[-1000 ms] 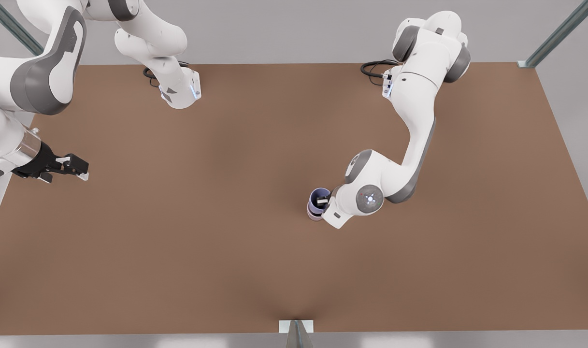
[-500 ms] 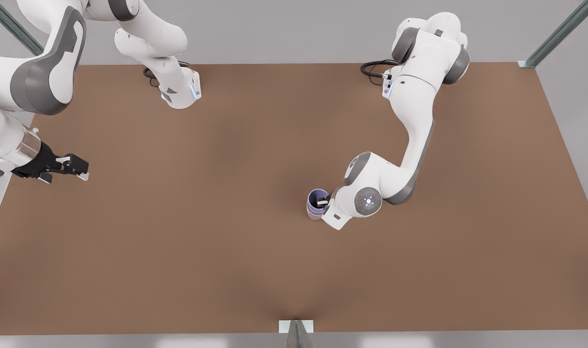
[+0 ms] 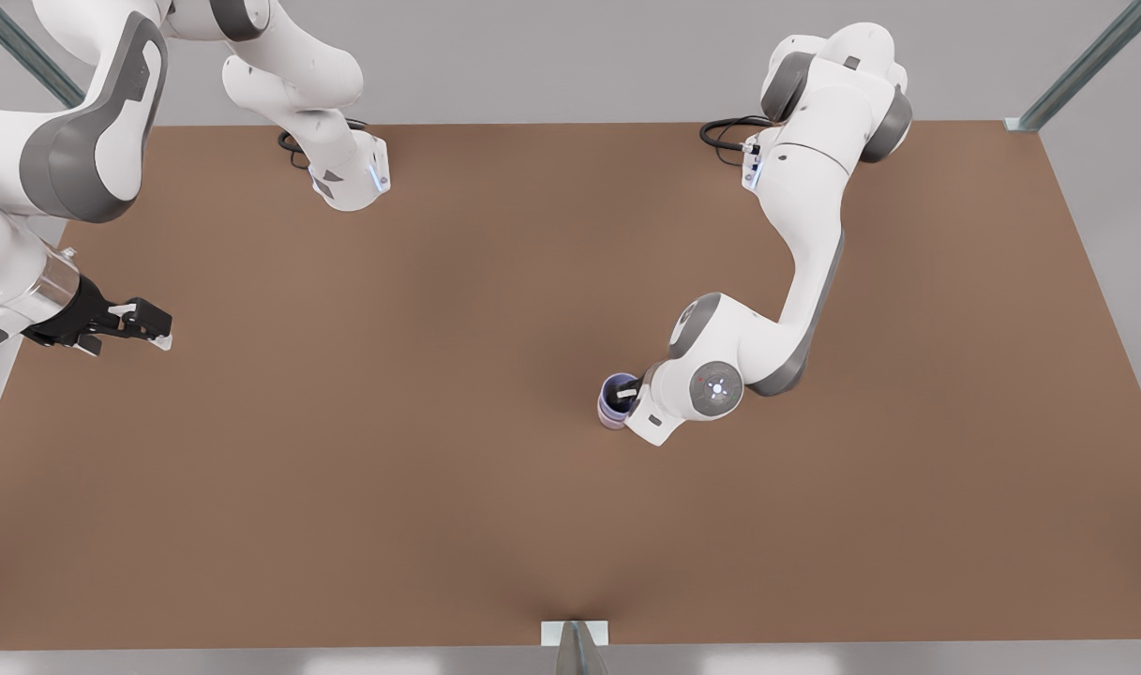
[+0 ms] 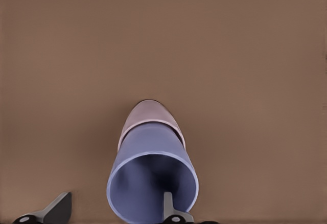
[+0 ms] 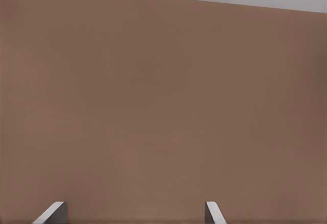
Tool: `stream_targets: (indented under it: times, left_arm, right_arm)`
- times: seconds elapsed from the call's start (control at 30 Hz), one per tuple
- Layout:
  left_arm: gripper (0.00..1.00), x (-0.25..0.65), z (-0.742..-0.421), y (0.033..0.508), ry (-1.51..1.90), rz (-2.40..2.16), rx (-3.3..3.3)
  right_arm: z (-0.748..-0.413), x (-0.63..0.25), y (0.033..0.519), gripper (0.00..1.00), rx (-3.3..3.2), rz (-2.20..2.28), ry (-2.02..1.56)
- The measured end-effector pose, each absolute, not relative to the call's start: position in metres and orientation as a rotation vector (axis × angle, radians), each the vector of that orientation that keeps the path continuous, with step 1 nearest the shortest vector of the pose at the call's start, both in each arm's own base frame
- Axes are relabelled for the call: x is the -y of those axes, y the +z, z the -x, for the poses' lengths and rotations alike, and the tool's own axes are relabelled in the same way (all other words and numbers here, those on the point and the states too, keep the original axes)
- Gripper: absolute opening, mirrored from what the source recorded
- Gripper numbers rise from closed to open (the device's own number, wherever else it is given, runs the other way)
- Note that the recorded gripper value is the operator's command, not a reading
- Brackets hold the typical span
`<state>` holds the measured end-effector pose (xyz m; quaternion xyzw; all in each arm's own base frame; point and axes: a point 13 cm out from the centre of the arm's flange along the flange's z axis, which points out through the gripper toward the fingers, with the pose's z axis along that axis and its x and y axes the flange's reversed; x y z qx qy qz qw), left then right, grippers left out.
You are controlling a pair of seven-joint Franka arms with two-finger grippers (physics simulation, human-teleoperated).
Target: Stack the cups, with the pink cup at the bottom and the purple cup at the top
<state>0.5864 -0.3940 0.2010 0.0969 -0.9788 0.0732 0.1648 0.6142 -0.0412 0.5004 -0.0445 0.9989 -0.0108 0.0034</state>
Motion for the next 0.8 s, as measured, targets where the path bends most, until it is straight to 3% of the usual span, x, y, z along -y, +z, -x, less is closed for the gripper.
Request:
stream_targets:
  times: [0.03,0.13,0.3,0.47,0.6,0.8]
  left_arm:
    - [1.00,0.394,-0.587,0.203,0.209,-0.276,2.792]
    - [1.00,0.369,-0.604,0.252,0.186,-0.278,2.869]
    - [1.00,0.192,-0.659,0.356,0.008,-0.471,3.020]
    - [1.00,0.107,-0.646,0.446,0.083,-0.384,3.088]
    - [1.00,0.101,-0.623,0.468,0.065,-0.203,3.111]
    - [1.00,0.093,-0.618,0.453,-0.007,-0.014,3.092]
  right_arm:
    - [-0.614,0.041,0.501,1.00,-3.131,0.140,-0.034]
    - [-0.614,0.041,0.501,1.00,-3.131,0.140,-0.034]
    - [-0.614,0.041,0.501,1.00,-3.131,0.142,-0.034]
    - [-0.614,0.041,0.501,1.00,-3.131,0.142,-0.034]
    - [-0.614,0.041,0.501,1.00,-3.131,0.143,-0.034]
    - [-0.614,0.041,0.501,1.00,-3.131,0.143,-0.034]
